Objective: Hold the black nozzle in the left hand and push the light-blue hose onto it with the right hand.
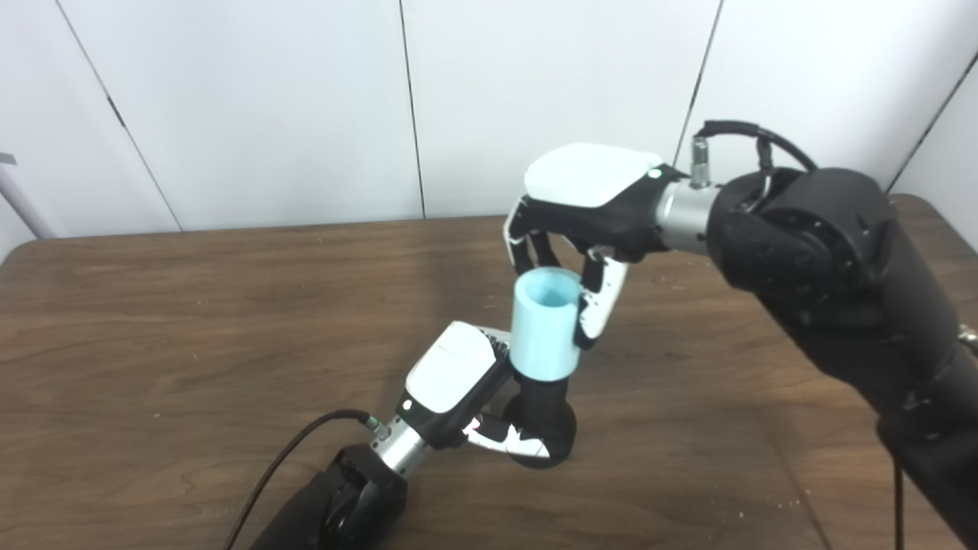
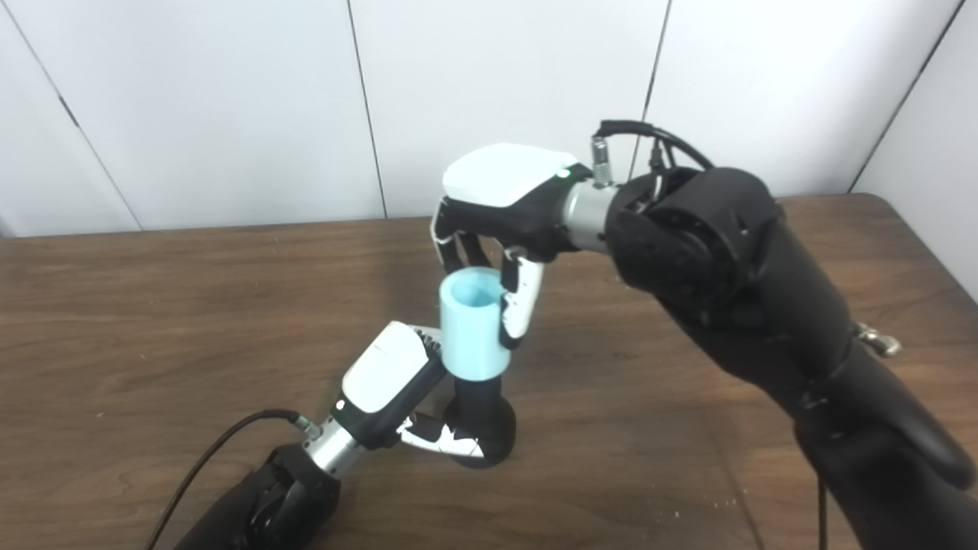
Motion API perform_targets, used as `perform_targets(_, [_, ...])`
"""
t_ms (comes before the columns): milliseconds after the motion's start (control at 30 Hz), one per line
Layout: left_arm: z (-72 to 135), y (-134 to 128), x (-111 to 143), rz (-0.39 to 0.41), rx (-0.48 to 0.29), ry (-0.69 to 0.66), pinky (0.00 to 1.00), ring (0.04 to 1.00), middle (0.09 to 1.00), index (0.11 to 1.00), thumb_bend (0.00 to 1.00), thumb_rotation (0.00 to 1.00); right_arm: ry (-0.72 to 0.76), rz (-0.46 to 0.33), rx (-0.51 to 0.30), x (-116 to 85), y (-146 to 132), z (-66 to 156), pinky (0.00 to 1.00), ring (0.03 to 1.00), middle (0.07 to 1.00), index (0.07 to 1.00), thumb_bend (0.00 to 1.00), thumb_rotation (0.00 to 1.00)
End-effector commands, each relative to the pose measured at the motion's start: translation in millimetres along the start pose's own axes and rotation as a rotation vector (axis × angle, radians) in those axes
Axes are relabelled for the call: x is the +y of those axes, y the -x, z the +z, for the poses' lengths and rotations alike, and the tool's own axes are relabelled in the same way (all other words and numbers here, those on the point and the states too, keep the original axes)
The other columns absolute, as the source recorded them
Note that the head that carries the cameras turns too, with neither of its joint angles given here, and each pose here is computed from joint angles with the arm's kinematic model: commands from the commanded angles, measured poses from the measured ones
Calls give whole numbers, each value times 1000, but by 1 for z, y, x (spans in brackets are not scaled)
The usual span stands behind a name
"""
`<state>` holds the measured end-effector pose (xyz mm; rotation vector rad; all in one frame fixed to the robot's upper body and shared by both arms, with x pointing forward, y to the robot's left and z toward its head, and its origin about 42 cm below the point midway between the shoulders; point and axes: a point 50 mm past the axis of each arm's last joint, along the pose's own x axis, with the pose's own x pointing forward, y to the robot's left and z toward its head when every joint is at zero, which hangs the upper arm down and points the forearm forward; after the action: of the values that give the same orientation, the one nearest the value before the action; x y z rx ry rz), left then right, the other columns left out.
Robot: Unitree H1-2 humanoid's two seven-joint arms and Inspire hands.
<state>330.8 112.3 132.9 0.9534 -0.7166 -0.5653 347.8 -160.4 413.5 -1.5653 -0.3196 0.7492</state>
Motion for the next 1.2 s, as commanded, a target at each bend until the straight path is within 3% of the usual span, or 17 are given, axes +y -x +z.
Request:
perform_targets(0, [-18,58,-48,-231,152,-6,371,405,385,362,614,356,38,42,-1,-18,11,3,49,148,470,480,528,0])
perform_targets(433, [-19,58,-47,-231,157,-7,362,395,374,341,615,354,82,48,-34,-20,23,8,58,169,470,481,530,0])
perform_targets(800, [-17,58,-46,-225,164,-2,360,392,367,327,616,352,25,68,-43,9,16,14,70,174,470,481,530,0])
perform_targets(1167, [-17,58,-45,-221,170,6,363,402,370,338,616,353,-6,98,-49,34,13,21,27,115,469,480,530,0])
